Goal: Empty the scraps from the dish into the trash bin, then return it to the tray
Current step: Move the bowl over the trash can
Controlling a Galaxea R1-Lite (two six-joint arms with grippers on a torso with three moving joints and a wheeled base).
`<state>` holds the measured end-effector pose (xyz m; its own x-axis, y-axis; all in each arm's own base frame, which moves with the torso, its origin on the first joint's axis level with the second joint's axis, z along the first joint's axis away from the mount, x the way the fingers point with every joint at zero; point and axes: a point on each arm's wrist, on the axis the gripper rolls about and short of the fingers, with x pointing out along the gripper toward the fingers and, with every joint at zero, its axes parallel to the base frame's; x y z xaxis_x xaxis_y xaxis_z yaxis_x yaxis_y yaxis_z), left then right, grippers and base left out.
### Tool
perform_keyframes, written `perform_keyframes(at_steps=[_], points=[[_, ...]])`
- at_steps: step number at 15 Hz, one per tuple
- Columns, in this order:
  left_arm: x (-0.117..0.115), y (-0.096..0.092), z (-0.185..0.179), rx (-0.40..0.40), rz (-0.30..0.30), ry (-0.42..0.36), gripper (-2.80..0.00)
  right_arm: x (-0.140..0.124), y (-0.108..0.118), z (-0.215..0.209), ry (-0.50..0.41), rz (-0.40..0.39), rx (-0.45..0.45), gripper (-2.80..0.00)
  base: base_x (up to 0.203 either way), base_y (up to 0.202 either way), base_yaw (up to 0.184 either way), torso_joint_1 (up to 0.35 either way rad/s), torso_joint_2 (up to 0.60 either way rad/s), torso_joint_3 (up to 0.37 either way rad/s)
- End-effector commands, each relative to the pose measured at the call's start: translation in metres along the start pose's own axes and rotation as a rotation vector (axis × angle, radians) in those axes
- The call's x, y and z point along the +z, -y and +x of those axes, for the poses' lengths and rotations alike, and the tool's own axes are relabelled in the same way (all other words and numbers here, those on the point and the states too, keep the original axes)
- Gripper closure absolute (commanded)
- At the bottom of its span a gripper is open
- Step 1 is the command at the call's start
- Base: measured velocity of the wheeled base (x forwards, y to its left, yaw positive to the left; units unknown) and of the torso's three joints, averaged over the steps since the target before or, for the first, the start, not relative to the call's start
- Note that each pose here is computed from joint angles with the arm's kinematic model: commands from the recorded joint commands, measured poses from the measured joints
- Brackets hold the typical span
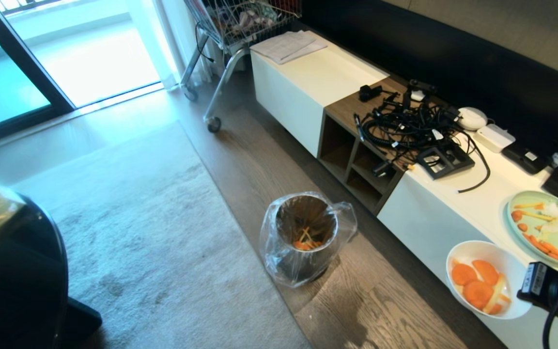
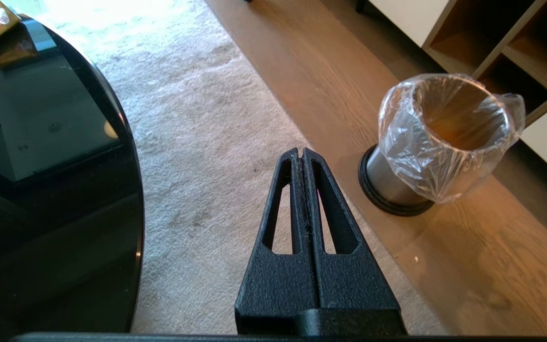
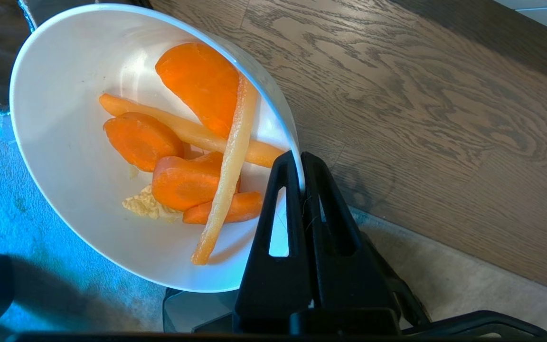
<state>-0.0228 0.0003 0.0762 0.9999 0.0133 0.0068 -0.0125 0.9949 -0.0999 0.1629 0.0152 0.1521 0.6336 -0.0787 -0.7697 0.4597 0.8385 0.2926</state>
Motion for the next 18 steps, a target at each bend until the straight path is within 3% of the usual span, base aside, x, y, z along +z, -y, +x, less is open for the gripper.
perform_keyframes(at_steps=[1, 7, 18], points=[[0.000, 0.000, 0.000, 0.000, 0.000, 0.001, 0.00, 0.001, -0.004, -0.001, 0.019, -0.006, 0.029, 0.00, 0.000, 0.000, 0.000, 0.004, 0.00, -0.205], [0.000, 0.000, 0.000, 0.000, -0.001, 0.001, 0.00, 0.003, -0.014, -0.002, 0.064, -0.020, 0.098, 0.00, 0.000, 0.000, 0.000, 0.001, 0.00, -0.198], [0.000, 0.000, 0.000, 0.000, -0.001, 0.001, 0.00, 0.001, -0.018, -0.004, 0.065, -0.039, 0.120, 0.00, 0.000, 0.000, 0.000, 0.004, 0.00, -0.197]])
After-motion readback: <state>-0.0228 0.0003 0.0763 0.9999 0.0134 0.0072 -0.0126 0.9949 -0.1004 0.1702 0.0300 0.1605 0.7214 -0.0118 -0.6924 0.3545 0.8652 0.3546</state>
